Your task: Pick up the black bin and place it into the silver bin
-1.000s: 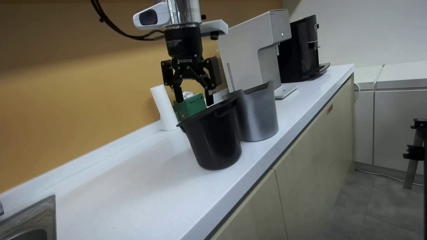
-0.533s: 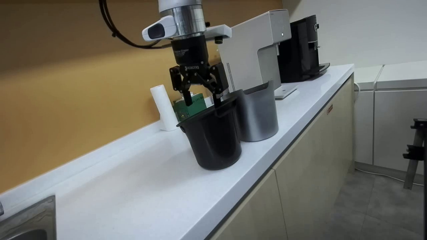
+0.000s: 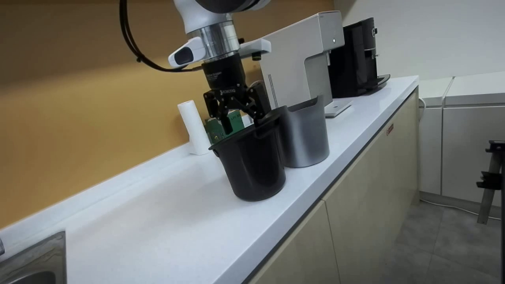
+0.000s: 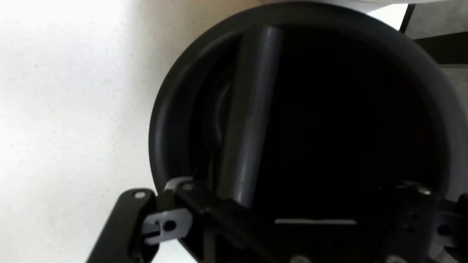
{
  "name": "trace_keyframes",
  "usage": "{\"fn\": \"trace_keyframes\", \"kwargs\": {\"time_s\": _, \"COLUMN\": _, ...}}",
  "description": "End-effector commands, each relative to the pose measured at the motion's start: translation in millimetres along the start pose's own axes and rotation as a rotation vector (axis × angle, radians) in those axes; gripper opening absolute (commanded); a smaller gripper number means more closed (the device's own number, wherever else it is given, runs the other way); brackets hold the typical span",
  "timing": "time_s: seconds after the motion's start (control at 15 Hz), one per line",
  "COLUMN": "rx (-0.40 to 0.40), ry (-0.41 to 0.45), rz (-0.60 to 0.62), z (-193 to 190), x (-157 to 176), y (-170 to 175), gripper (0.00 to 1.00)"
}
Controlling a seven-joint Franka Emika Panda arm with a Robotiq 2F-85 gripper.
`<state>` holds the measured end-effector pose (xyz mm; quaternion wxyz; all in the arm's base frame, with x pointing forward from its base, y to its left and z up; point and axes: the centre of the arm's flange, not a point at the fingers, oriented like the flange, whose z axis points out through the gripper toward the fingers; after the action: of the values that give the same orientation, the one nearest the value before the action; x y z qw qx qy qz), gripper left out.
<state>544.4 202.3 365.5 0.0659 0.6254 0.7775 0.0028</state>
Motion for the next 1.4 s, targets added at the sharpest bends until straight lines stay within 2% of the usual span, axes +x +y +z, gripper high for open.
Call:
{"fn": "trace_keyframes", "kwargs": {"time_s": 0.0, "rx": 0.034, "ry": -0.035, "rz": 0.030, "z": 0.8, "x": 4.8, "y": 16.3, "gripper": 1.00}}
{"fn": "trace_keyframes", "kwargs": {"time_s": 0.8, "rx": 0.114, "ry": -0.024, "rz": 0.028, "z": 32.5, "x": 2.9, "y": 34.0, "gripper": 1.00}}
{"fn": "trace_keyframes", "kwargs": {"time_s": 0.87, "rx": 0.111, "ry": -0.021, "rz": 0.031, "z": 33.0, "x": 2.4, "y": 34.8, "gripper": 0.75}}
{"fn": "trace_keyframes", "kwargs": {"time_s": 0.93, "rx": 0.110, "ry": -0.017, "rz": 0.037, "z": 32.6, "x": 1.9, "y": 35.9, "gripper": 0.74}}
{"fn": "trace_keyframes", "kwargs": {"time_s": 1.0, "rx": 0.109, "ry": -0.014, "rz": 0.045, "z": 32.1, "x": 1.3, "y": 36.4, "gripper": 0.68}}
{"fn": "trace_keyframes", "kwargs": {"time_s": 1.33, "rx": 0.115, "ry": -0.011, "rz": 0.076, "z": 29.8, "x": -5.7, "y": 37.1, "gripper": 0.33}}
